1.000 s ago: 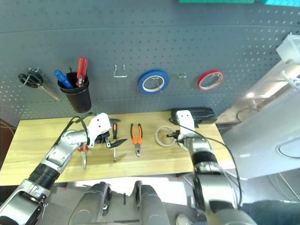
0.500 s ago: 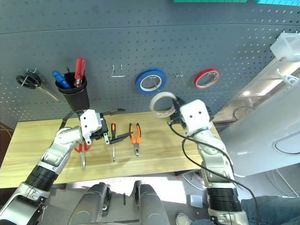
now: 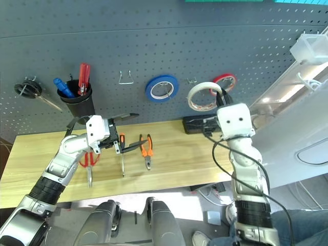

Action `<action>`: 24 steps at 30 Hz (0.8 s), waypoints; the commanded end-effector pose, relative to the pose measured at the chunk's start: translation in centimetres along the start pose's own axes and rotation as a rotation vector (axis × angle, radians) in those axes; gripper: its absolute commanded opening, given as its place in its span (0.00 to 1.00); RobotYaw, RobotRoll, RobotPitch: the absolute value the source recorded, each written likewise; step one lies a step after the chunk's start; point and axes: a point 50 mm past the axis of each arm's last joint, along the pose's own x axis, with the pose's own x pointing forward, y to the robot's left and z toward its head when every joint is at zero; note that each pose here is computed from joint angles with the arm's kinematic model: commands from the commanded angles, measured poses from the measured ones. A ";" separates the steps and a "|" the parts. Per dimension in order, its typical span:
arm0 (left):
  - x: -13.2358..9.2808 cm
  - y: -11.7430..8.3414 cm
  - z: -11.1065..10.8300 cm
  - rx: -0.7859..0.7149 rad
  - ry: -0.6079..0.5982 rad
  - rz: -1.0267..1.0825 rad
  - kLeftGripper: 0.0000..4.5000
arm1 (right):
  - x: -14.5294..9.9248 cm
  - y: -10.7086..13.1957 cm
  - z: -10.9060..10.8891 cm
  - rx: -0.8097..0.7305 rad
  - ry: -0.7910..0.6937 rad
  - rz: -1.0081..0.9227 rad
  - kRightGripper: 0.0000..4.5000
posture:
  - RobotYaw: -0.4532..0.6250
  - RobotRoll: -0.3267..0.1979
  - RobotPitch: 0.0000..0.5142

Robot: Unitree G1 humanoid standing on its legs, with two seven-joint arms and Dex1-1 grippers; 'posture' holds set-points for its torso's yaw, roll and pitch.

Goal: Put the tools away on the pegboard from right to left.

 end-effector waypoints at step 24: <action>-1.9 -1.1 -3.0 0.000 0.270 -0.104 1.00 | -4.4 8.1 -5.3 0.506 0.563 0.396 1.00 | 0.43 0.62 0.40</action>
